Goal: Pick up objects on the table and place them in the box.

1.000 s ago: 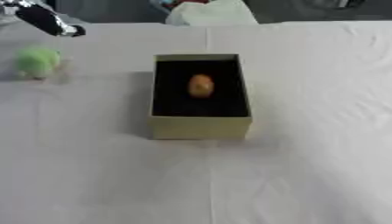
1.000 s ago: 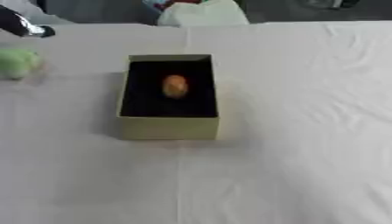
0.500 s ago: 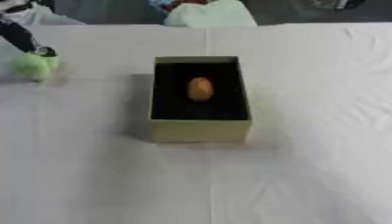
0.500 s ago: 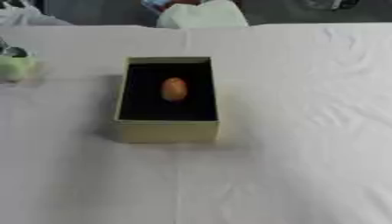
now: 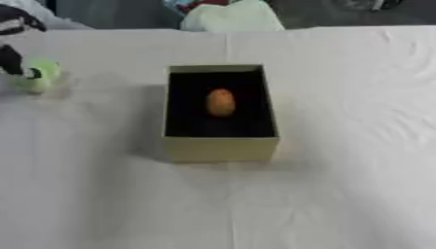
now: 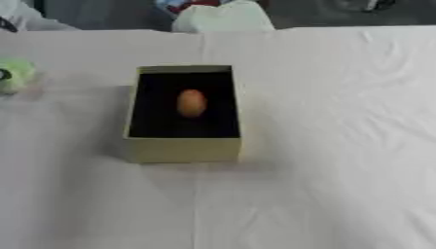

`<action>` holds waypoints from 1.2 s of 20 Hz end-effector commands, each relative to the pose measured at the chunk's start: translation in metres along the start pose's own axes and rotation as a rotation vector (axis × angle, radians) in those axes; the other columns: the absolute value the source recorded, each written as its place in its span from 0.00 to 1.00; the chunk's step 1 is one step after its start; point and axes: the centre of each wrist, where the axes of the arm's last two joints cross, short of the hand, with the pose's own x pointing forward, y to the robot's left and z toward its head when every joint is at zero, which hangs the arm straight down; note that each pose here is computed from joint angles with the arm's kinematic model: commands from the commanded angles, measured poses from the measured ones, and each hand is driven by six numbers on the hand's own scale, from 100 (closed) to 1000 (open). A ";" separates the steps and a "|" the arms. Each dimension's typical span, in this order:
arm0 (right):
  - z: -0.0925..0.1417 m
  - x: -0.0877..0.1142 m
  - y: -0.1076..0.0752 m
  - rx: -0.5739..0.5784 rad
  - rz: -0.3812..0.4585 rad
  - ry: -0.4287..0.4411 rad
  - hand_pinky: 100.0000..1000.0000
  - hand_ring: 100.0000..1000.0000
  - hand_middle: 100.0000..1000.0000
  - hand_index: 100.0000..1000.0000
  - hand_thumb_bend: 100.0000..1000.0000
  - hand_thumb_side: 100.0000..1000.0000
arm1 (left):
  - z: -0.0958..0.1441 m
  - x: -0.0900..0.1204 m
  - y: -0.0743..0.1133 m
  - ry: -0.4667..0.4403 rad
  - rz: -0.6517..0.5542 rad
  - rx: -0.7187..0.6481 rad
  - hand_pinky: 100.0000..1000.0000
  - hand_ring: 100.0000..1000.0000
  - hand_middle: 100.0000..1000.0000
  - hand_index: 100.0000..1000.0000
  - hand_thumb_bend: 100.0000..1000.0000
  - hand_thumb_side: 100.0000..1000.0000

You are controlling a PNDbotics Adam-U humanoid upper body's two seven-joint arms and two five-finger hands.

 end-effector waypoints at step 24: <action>-0.012 0.007 -0.001 -0.013 -0.012 -0.045 0.75 0.71 0.69 0.76 0.00 1.00 | -0.003 -0.026 -0.007 0.196 -0.035 0.019 0.85 0.87 0.89 0.91 0.41 0.00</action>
